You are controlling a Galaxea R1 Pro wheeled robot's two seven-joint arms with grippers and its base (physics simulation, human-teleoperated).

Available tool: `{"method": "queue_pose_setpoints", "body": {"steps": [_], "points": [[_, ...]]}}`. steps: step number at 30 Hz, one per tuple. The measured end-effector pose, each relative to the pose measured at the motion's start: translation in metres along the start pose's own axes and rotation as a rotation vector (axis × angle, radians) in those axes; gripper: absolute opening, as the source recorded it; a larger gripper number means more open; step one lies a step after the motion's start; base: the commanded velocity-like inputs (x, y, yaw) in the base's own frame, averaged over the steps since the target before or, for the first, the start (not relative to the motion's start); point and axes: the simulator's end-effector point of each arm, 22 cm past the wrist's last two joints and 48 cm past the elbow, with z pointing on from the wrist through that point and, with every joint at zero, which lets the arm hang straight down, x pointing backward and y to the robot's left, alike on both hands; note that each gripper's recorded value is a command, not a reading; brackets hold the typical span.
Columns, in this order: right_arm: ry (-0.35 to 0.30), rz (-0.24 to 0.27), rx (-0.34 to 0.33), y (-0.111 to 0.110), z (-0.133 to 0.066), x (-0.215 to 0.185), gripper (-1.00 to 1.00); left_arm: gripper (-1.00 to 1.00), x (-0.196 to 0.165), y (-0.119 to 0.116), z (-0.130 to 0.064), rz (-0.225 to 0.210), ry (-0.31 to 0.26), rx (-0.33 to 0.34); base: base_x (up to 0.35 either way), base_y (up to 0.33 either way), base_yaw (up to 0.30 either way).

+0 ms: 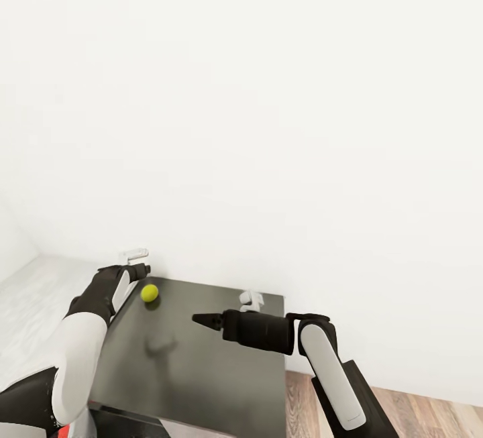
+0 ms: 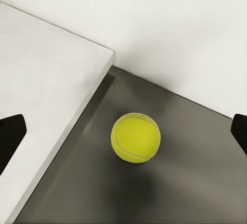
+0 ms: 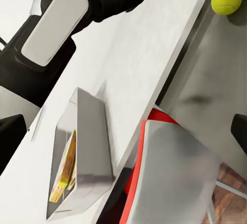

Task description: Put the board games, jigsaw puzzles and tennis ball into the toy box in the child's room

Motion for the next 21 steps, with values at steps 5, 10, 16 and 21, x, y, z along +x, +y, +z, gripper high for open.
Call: {"method": "queue_pose_setpoints", "body": {"steps": [5, 10, 16, 21], "points": [[0.002, 0.008, 0.003, -0.004, 0.001, 0.001, 1.00, 1.00, 0.004, 0.000, 0.003, 0.003, 0.006, -0.003, 0.000, 0.000, 0.095], [-0.005, 0.020, 0.008, -0.010, 0.000, -0.002, 1.00, 1.00, 0.008, 0.001, 0.007, 0.004, 0.013, -0.005, 0.000, 0.000, 0.101], [-0.006, 0.032, 0.010, -0.014, 0.000, -0.003, 1.00, 1.00, 0.009, 0.000, 0.011, 0.006, 0.002, -0.005, 0.000, 0.000, 0.106], [-0.004, 0.039, 0.012, -0.018, 0.001, -0.002, 1.00, 1.00, 0.011, -0.003, 0.014, 0.004, -0.001, 0.000, 0.000, 0.000, 0.106]]}}
